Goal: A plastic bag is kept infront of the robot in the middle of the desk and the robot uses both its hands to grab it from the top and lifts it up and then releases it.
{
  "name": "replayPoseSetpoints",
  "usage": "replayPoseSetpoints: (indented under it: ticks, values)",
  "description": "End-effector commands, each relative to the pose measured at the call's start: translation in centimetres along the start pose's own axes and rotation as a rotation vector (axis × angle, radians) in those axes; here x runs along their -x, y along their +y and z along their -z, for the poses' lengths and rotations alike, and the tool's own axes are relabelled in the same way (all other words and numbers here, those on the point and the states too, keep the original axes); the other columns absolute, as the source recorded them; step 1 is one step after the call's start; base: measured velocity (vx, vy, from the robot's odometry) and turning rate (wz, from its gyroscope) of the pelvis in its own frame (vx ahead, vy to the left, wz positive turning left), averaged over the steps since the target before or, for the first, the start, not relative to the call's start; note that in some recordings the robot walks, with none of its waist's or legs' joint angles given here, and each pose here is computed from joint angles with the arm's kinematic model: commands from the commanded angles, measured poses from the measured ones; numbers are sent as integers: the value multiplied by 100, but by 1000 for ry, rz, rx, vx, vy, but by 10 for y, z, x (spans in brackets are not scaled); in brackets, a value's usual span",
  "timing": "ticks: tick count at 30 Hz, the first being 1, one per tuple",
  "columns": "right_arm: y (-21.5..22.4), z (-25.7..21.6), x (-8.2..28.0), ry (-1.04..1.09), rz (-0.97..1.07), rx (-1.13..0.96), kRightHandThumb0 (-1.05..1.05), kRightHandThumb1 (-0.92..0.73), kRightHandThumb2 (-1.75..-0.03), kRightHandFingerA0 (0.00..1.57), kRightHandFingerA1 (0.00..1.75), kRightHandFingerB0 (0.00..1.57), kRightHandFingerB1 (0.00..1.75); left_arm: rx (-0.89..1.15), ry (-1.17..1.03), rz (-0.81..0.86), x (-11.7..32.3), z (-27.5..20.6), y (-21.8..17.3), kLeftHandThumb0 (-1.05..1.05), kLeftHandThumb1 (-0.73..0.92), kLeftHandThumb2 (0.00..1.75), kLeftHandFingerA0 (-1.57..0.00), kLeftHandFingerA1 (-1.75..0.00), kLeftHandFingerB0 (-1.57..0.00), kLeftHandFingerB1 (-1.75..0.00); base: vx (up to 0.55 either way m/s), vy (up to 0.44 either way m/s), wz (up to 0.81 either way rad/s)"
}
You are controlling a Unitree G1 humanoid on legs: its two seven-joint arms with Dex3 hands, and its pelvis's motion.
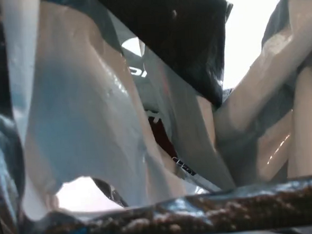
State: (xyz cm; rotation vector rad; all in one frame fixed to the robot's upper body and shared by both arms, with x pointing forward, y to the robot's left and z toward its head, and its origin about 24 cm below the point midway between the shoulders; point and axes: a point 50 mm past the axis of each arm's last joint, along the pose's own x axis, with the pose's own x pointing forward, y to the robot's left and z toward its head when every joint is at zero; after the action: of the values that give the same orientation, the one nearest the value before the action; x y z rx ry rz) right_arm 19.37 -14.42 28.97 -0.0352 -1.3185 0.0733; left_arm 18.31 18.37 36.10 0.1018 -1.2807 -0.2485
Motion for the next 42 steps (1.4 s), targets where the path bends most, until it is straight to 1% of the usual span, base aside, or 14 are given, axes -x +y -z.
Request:
replayPoseSetpoints:
  ticks: [1, 8, 9, 10, 13, 25, 32, 33, 34, 35, 36, 37, 38, 42]
  values:
    - [-5, -15, -41, 14, -14, -73, -44, -72, -63, 95, 175, 69, 159, -101, -274, 102, -35, -64, -2, -25, 63, 59, -102, -153, -102, -115, 0, 0, 0]
    - [-34, 51, -81, 182, 75, 79, -48, -69, -64, 82, 175, 66, 154, -304, -147, -72, -69, -27, 17, -29, 54, 61, -118, -158, -108, -125, 0, 0, 0]
    - [-36, 57, -89, 214, 94, 74, -49, -69, -64, 81, 175, 66, 155, -312, -138, -86, -73, -24, 19, -27, 37, 86, -138, -138, -114, -115, 0, 0, 0]
    - [-38, 63, -95, 238, 98, 76, -46, -70, -61, 85, 175, 63, 159, -319, -124, -98, -77, -20, 21, -28, 55, 61, -122, -156, -109, -123, 0, 0, 0]
    - [-45, 87, -113, 311, 128, 84, -39, -70, -59, 79, 175, 58, 165, -434, -60, -133, -86, -1, 35, -24, 59, 57, -121, -152, -108, -126, 0, 0, 0]
    - [-55, 148, -139, 553, 147, 333, -44, -71, -63, 74, 172, 61, 155, -483, 186, -230, -106, 66, 88, -26, 61, 62, -104, -160, -95, -128, 0, 0, 0]
    - [-57, 165, -123, 626, 126, 404, -47, -72, -64, 75, 172, 64, 158, -778, 225, -285, -81, 90, 113, -36, 55, 72, -108, -147, -99, -118, 0, 0, 0]
    - [-57, 165, -118, 624, 124, 442, -58, -55, -88, 93, 132, 72, 116, -778, 244, -278, -76, 89, 115, -28, 62, 62, -98, -152, -95, -98, 0, 0, 0]
    - [-58, 165, -113, 623, 108, 476, -55, -60, -58, 79, 104, 67, 85, -792, 249, -258, -71, 89, 116, -30, 56, 60, -86, -150, -74, -69, 0, 0, 0]
    - [-58, 165, -110, 624, 86, 504, -55, -60, -58, 79, 104, 67, 85, -819, 245, -230, -67, 88, 117, -30, 56, 60, -86, -150, -74, -69, 0, 0, 0]
    - [-58, 164, -103, 628, 59, 503, -64, -57, -57, 67, 57, 47, 42, -935, 276, -154, -59, 87, 120, -53, 43, 54, -32, -73, -22, -32, 0, 0, 0]
    - [-59, 164, -94, 663, -30, 471, -90, -54, -91, 0, 8, 0, 1, -1010, 347, -39, -50, 87, 124, -79, 45, 86, 0, 0, 0, -1, 0, 0, 0]
    - [-59, 163, -83, 699, -131, 415, -89, -52, -91, 0, 8, 0, 0, -1025, 436, 80, -40, 86, 130, -91, 45, 59, 0, 0, 0, 0, 0, 0, 0]
    - [-64, 158, -52, 702, -201, 427, -98, -58, -99, 4, 14, 0, 0, -1030, 529, 167, -15, 82, 138, -84, 46, 56, 0, 0, 0, 0, 0, 0, 0]
